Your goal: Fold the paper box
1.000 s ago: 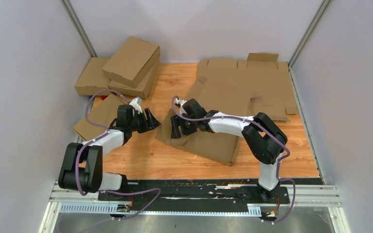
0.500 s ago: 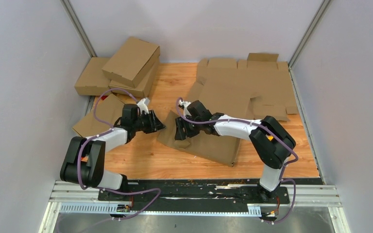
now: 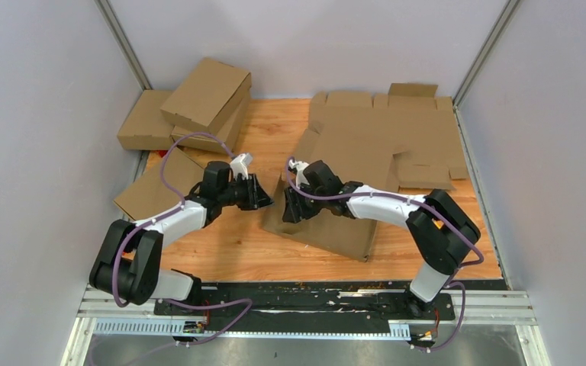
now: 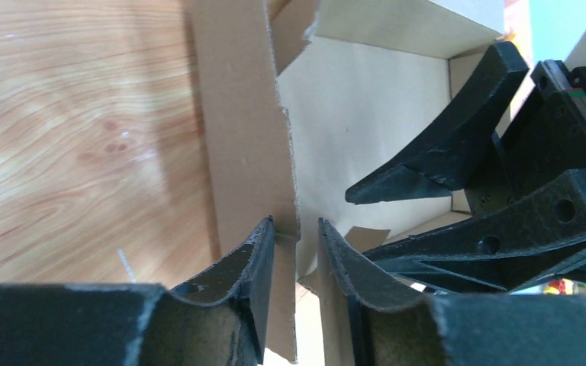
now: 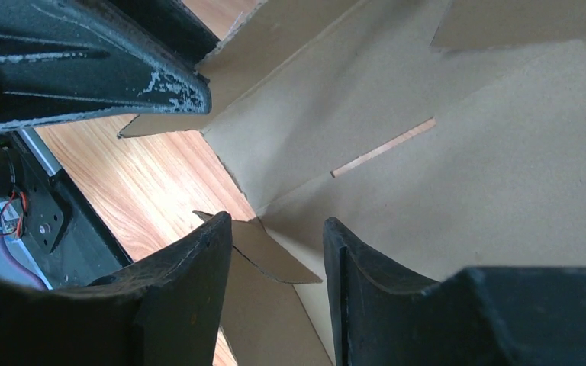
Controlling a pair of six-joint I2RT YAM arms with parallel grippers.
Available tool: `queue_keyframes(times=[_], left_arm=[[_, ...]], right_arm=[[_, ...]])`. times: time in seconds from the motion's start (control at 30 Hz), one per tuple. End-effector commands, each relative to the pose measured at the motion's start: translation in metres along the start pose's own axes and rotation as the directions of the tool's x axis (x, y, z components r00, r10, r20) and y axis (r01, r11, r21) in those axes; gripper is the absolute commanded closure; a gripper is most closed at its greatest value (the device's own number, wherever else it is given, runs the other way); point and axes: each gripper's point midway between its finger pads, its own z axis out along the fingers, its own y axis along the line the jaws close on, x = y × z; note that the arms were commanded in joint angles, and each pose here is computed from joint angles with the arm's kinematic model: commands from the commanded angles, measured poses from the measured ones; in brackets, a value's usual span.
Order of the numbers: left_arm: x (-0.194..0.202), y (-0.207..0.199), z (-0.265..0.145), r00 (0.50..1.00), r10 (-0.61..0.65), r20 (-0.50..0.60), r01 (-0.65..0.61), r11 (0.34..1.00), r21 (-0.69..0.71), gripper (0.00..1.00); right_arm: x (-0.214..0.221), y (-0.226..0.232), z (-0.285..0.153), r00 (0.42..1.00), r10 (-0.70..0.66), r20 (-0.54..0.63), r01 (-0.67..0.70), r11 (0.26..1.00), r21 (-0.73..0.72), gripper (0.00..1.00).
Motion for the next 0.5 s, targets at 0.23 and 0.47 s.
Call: queue_keyframes(times=[0.23,0.47], left_arm=[[-0.003,-0.036,0.003,0.999,0.048,-0.020,-0.044,0.989,0.142,0.54],[-0.013,-0.030,-0.002,0.997,0.074,0.038,-0.077,0.994,0.077,0.41]], right_arm=[[0.002,-0.002,-0.021,0.998,-0.042,0.049,0.042,0.999,0.011,0.54],[0.012,-0.007,-0.022,0.998,-0.036,0.043,0.035,0.999,0.020,0.55]])
